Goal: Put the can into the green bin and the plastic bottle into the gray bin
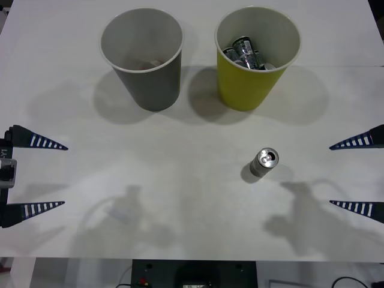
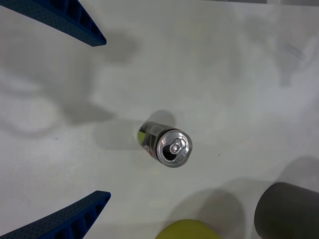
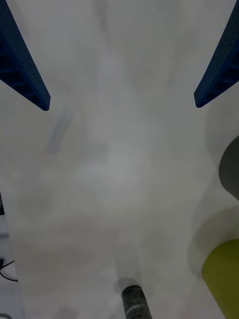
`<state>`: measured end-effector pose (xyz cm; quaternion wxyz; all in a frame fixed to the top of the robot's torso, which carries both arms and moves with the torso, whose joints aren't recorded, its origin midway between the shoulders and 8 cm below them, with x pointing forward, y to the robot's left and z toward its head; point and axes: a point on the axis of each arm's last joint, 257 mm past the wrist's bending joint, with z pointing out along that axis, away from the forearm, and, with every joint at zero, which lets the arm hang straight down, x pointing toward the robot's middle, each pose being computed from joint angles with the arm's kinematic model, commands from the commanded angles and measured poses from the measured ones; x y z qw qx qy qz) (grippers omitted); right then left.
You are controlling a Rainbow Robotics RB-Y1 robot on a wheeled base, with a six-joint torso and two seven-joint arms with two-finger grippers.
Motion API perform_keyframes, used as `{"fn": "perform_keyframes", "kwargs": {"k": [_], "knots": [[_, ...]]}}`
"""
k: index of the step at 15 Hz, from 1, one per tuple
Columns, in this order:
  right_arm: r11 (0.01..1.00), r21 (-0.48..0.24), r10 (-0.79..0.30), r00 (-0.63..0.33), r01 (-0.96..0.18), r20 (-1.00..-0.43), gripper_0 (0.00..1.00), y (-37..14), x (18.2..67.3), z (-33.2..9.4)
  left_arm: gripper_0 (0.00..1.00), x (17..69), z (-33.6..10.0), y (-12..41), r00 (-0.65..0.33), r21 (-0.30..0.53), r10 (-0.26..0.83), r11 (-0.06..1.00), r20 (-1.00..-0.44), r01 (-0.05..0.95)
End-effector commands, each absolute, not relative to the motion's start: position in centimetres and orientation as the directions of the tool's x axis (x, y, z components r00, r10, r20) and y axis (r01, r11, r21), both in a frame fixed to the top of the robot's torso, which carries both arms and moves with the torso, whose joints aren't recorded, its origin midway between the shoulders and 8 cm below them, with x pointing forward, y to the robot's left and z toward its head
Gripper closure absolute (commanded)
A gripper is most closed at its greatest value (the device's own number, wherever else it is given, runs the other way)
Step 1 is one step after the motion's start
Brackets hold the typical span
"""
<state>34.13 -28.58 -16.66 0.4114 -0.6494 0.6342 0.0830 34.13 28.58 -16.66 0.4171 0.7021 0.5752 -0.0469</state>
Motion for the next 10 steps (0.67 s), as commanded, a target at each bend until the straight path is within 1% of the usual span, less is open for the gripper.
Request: {"fn": "perform_keyframes", "kwargs": {"k": [1,2,7,9,10], "knots": [[0.143,-0.429,-0.755,0.182,-0.892,-0.630,0.00,-28.6,34.1,-16.7,0.00,34.1,-16.7,28.6,0.334,0.532,0.769,0.010,-0.546,0.847],[0.161,-0.406,-0.746,0.158,-0.900,-0.647,0.00,-28.6,33.7,-17.5,0.00,34.1,-16.7,28.6,0.334,0.532,0.769,0.010,-0.546,0.847],[0.175,-0.416,-0.750,0.153,-0.892,-0.644,0.00,-29.7,34.4,-17.5,0.00,34.1,-16.7,28.6,0.334,0.532,0.769,0.010,-0.546,0.847],[0.163,-0.434,-0.747,0.177,-0.886,-0.641,0.00,-30.1,34.6,-17.6,0.00,34.1,-16.7,28.6,0.334,0.532,0.769,0.010,-0.546,0.847],[0.168,-0.441,-0.735,0.186,-0.882,-0.652,0.00,-30.3,34.8,-17.6,0.00,34.1,-16.7,28.6,0.334,0.532,0.769,0.010,-0.546,0.847]]}}
